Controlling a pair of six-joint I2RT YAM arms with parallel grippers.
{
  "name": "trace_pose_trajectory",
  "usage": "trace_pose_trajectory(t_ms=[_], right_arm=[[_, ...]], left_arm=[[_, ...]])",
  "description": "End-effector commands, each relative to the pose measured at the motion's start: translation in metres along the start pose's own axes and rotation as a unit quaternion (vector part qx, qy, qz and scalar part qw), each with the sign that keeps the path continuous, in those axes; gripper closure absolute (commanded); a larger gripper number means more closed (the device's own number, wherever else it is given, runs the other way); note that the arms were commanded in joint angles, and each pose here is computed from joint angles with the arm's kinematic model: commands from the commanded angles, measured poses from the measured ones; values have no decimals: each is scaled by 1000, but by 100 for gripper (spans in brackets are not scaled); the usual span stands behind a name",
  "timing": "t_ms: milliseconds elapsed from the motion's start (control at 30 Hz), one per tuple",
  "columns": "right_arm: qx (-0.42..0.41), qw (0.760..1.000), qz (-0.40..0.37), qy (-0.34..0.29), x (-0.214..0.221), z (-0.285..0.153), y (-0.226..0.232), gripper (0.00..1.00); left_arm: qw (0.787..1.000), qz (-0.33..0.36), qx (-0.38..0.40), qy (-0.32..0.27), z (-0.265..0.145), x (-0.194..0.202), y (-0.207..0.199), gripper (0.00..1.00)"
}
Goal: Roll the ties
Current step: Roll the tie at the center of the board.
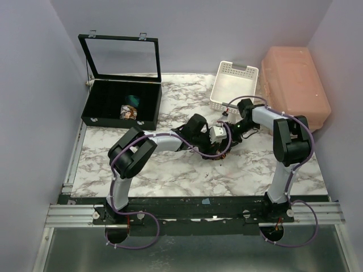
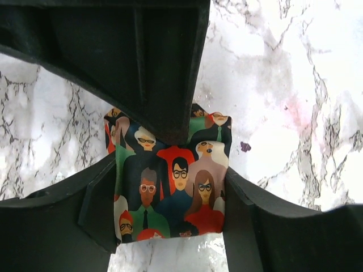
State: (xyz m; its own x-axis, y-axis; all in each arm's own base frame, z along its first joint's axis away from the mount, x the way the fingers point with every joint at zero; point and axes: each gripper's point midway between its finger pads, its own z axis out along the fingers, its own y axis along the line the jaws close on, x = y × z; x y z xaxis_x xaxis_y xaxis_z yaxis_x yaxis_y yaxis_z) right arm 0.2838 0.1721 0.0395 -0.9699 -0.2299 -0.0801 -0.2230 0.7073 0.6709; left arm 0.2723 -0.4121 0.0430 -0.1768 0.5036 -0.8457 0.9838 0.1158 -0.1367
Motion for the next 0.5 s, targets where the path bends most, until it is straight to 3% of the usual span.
trace_pose_trajectory(t_ms=[0, 133, 300, 400, 467], right_arm=[[103, 994, -22, 12, 1, 8, -54, 100], [113, 993, -23, 11, 4, 6, -58, 100], [78, 997, -20, -9, -5, -3, -42, 97], [47, 998, 12, -38, -12, -22, -34, 72], [27, 998, 32, -50, -13, -35, -32, 64]], left_arm=[[1000, -11, 8, 21, 12, 9, 0, 44], [999, -9, 12, 37, 14, 21, -1, 51], [998, -9, 13, 57, 15, 33, -4, 74], [998, -10, 12, 66, 15, 39, -5, 77], [997, -12, 10, 73, 15, 43, -5, 78]])
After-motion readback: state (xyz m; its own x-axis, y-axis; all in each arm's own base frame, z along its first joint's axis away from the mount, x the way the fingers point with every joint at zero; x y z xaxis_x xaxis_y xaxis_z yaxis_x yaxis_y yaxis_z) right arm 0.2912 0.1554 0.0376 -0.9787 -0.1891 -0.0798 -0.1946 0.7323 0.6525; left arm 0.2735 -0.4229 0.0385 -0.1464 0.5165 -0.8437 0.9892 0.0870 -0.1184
